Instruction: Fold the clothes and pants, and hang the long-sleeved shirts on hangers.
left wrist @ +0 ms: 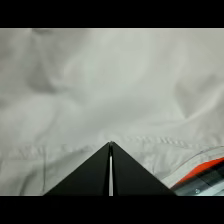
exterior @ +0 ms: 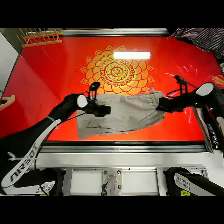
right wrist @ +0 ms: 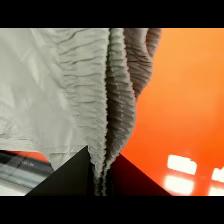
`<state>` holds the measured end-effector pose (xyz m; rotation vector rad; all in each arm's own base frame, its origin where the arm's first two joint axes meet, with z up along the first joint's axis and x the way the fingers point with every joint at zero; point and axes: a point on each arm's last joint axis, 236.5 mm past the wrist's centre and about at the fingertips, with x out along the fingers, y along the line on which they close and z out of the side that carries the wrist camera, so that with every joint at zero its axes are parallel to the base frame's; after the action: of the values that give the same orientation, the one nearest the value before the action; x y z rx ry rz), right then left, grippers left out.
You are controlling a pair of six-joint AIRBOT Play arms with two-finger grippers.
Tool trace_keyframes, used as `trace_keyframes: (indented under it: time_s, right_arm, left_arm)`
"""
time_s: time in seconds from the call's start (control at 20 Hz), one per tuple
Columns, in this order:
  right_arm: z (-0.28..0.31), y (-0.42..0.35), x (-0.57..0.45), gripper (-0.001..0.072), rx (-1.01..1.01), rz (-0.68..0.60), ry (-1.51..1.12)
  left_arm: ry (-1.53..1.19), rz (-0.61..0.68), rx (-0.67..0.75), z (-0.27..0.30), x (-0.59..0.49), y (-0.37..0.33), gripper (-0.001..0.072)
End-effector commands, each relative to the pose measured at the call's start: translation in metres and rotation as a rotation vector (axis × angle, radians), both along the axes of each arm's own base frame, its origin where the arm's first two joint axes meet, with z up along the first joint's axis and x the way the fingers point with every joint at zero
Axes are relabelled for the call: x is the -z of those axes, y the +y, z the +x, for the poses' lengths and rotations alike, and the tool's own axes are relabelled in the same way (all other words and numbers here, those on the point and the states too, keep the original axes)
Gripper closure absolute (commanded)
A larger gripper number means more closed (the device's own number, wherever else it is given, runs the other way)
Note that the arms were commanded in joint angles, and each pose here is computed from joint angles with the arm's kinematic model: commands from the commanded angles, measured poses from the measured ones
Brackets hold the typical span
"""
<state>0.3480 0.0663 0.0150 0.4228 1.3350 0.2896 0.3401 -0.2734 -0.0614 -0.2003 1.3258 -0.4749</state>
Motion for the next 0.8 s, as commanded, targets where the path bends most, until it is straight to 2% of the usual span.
trace_keyframes:
  time_s: [0.0,0.15,0.35,0.55,0.75]
  right_arm:
    - [-0.016,-0.024,-0.054,0.0695,-0.028,-0.144,0.04]
    - [-0.016,-0.01,-0.08,0.0695,-0.084,-0.204,0.011]
    - [-0.015,0.024,-0.104,0.0695,-0.167,-0.206,-0.049]
    - [-0.022,0.05,-0.107,0.0695,-0.246,-0.204,-0.069]
    - [-0.025,0.062,-0.107,0.0695,-0.28,-0.203,-0.075]
  left_arm:
    - [0.021,-0.059,0.055,0.004,0.013,-0.068,0.0702]
    - [0.07,-0.12,0.091,-0.003,0.026,-0.121,0.0702]
    - [0.135,-0.099,0.159,-0.017,0.055,-0.159,0.0702]
    - [0.164,-0.1,0.181,-0.014,0.059,-0.177,0.0702]
    - [0.119,-0.127,0.148,0.012,0.033,-0.166,0.0702]
